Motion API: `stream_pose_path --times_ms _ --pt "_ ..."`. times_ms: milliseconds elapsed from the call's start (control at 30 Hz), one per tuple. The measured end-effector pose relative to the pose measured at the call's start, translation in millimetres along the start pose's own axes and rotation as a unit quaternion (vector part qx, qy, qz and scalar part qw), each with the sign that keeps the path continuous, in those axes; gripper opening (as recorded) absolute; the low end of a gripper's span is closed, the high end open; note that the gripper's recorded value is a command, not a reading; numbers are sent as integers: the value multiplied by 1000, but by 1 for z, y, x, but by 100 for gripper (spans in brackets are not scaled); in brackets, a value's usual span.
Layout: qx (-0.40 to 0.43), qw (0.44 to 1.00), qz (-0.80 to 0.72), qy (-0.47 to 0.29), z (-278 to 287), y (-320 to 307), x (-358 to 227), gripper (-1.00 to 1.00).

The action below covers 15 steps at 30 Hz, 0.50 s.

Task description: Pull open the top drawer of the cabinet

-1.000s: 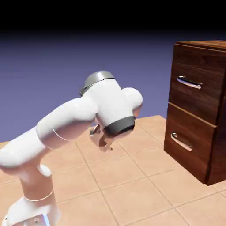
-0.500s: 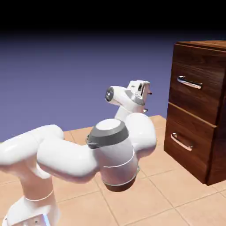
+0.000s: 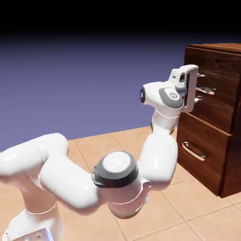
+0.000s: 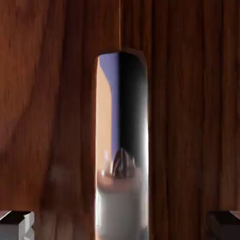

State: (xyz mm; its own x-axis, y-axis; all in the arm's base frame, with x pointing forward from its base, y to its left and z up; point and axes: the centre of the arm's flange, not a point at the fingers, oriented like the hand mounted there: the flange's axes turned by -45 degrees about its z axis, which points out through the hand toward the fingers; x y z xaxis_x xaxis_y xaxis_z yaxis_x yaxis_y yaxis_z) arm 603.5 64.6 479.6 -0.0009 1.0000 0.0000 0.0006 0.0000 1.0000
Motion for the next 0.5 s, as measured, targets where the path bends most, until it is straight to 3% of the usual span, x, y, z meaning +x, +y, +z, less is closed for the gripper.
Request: stream_pose_path --times_ms 500 --pt "1 1000 0 0 -160 0 0 -100"
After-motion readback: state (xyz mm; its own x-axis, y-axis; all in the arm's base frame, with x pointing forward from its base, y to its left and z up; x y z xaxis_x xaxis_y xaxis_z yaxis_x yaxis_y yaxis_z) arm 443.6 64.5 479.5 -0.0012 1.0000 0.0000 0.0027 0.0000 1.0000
